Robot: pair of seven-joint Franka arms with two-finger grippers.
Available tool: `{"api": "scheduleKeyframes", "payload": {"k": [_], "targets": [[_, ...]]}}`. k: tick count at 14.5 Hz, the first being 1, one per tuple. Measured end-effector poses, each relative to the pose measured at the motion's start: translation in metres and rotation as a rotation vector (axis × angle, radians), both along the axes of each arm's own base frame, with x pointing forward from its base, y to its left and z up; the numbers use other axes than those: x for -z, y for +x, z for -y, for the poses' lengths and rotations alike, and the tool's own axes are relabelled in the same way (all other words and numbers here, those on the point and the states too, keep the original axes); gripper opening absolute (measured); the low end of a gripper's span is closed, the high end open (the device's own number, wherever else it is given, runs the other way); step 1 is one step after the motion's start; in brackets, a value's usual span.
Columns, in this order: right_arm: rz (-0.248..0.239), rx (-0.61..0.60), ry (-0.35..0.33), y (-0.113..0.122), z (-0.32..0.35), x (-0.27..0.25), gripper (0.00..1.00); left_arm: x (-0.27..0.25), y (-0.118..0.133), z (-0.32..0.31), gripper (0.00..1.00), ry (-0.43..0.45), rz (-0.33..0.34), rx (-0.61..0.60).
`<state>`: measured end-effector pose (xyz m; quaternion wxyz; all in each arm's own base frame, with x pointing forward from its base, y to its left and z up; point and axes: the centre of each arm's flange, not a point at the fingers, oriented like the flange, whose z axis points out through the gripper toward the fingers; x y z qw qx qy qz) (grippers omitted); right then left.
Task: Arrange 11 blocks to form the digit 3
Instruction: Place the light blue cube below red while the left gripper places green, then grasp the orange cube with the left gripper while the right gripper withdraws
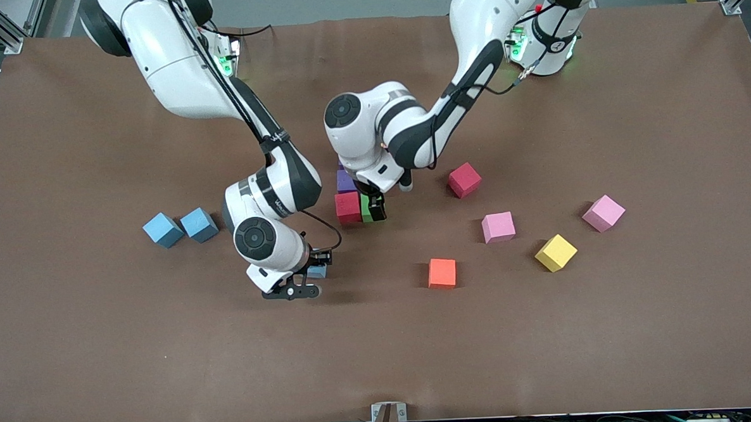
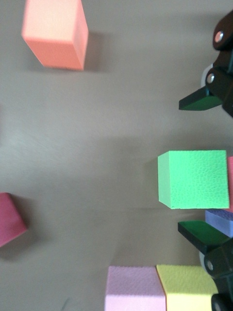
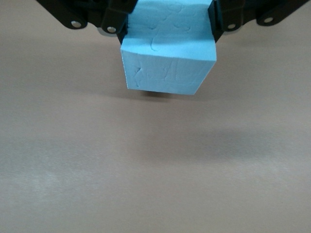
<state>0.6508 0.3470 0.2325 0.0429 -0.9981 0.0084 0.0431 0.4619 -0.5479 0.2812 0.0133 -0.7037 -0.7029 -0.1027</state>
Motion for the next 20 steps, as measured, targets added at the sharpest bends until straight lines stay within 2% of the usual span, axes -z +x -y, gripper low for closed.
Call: {"api": "scheduleKeyframes", "payload": {"k": [2, 4, 10, 14, 17, 20], "targets": [[0.011, -0.009, 0.008, -0.003, -0.008, 0.001, 0.59, -0.025, 0.005, -0.007, 1.0, 0.014, 0.006, 0.041], [0.023, -0.025, 0.013, -0.011, -0.021, 0.007, 0.59, -0.045, 0.026, -0.028, 1.0, 0.023, 0.008, 0.078], [0.018, -0.022, -0.001, -0.038, -0.054, 0.023, 0.59, -0.061, 0.127, -0.143, 1.0, 0.04, -0.026, 0.185], [0.02, -0.047, -0.024, -0.049, -0.066, 0.027, 0.59, -0.05, 0.183, -0.204, 1.0, -0.073, -0.008, 0.164], [0.018, -0.043, -0.032, -0.056, -0.074, 0.027, 0.59, -0.02, 0.197, -0.21, 1.0, -0.169, -0.009, 0.156], [0.017, -0.041, -0.035, -0.057, -0.075, 0.028, 0.59, -0.005, 0.201, -0.213, 1.0, -0.269, -0.052, 0.08]]}}
